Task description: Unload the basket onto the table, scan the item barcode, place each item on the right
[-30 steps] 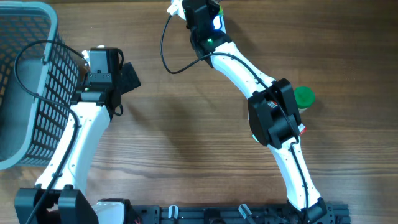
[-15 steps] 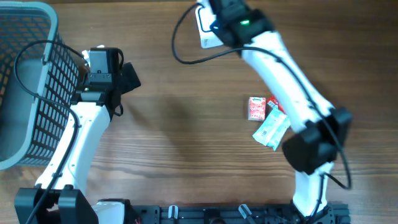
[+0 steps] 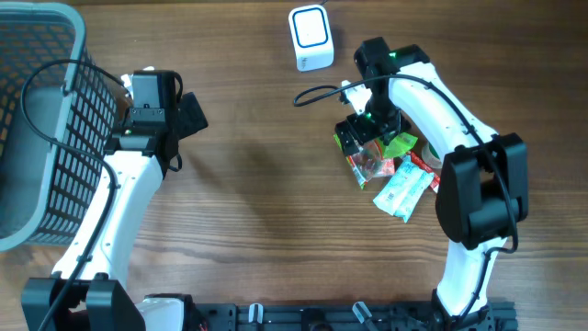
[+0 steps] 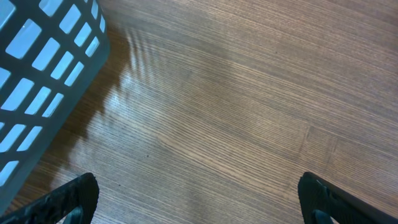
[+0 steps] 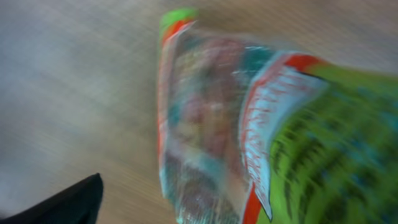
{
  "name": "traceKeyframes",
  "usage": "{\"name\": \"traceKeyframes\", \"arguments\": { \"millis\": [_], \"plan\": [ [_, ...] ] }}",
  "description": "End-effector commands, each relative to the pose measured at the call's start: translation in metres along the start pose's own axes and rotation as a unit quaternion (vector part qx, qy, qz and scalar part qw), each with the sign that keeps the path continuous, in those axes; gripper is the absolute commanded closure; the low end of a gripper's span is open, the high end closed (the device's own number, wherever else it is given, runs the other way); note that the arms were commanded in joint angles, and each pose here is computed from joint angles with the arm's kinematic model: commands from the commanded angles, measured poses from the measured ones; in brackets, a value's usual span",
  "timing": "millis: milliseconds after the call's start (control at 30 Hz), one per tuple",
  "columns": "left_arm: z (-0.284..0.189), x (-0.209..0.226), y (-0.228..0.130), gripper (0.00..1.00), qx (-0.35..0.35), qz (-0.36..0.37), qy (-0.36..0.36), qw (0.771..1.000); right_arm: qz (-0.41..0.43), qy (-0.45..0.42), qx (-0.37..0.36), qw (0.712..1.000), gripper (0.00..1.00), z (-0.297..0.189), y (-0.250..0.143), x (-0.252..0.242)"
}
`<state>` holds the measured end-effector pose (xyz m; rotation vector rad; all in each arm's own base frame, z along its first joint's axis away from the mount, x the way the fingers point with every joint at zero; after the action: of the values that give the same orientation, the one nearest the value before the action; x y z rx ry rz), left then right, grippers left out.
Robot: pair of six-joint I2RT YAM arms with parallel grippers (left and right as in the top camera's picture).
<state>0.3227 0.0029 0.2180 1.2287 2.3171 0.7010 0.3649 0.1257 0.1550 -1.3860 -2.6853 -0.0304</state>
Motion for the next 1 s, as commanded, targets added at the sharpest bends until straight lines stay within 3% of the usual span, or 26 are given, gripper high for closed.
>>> {"name": "traceKeyframes", "arguments": {
  "millis": [0,200,600,633,667,700,767,800,833,867,900,967],
  "plan": [
    [0.001,0.0,0.002,0.0,-0.005,0.005,0.005,1.0,0.034,-0.082,-0.069,0.994,0.0,-0.047,-0.003,-0.002],
    [0.001,0.0,0.002,0.0,-0.005,0.005,0.005,1.0,0.11,-0.157,-0.158,0.969,0.0,-0.115,-0.03,0.003],
    [0.001,0.0,0.002,0.0,-0.005,0.005,0.005,1.0,0.111,-0.089,-0.104,0.984,0.0,-0.109,-0.049,0.017],
    [0.001,0.0,0.002,0.0,-0.005,0.005,0.005,1.0,0.107,-0.082,-0.106,0.985,0.08,-0.109,-0.049,0.018],
    [0.001,0.0,0.002,0.0,-0.005,0.005,0.005,1.0,0.103,-0.082,-0.105,0.986,0.4,-0.109,-0.049,0.018],
    [0.001,0.0,0.002,0.0,-0.005,0.005,0.005,1.0,0.096,-0.082,-0.105,0.986,0.94,-0.109,-0.049,0.018],
    [0.001,0.0,0.002,0.0,-0.005,0.005,0.005,1.0,0.096,-0.074,-0.104,0.987,0.96,-0.109,-0.049,0.019],
    [0.001,0.0,0.002,0.0,-0.005,0.005,0.005,1.0,0.095,-0.071,-0.106,0.987,0.85,-0.109,-0.049,0.02],
    [0.001,0.0,0.002,0.0,-0.005,0.005,0.005,1.0,0.095,-0.072,-0.107,0.987,0.18,-0.109,-0.049,0.02],
    [0.001,0.0,0.002,0.0,-0.005,0.005,0.005,1.0,0.095,-0.072,-0.107,0.987,0.05,-0.109,-0.049,0.02],
    [0.001,0.0,0.002,0.0,-0.005,0.005,0.005,1.0,0.094,-0.072,-0.107,0.987,0.0,-0.109,-0.049,0.02],
    [0.001,0.0,0.002,0.0,-0.005,0.005,0.005,1.0,0.095,-0.072,-0.106,0.987,0.0,-0.109,-0.049,0.02]
  ]
}}
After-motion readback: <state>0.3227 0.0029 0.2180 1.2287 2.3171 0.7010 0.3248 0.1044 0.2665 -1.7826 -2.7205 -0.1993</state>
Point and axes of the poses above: each gripper's point midway between its finger pads, its own z axis out along the fingers, its own x axis along the line the jaws close on, y = z × x, the point moved 10 cm from there along -z, back along the fingers, and after that the axes turned 9 degrees about -z, right-handed, at the moved point
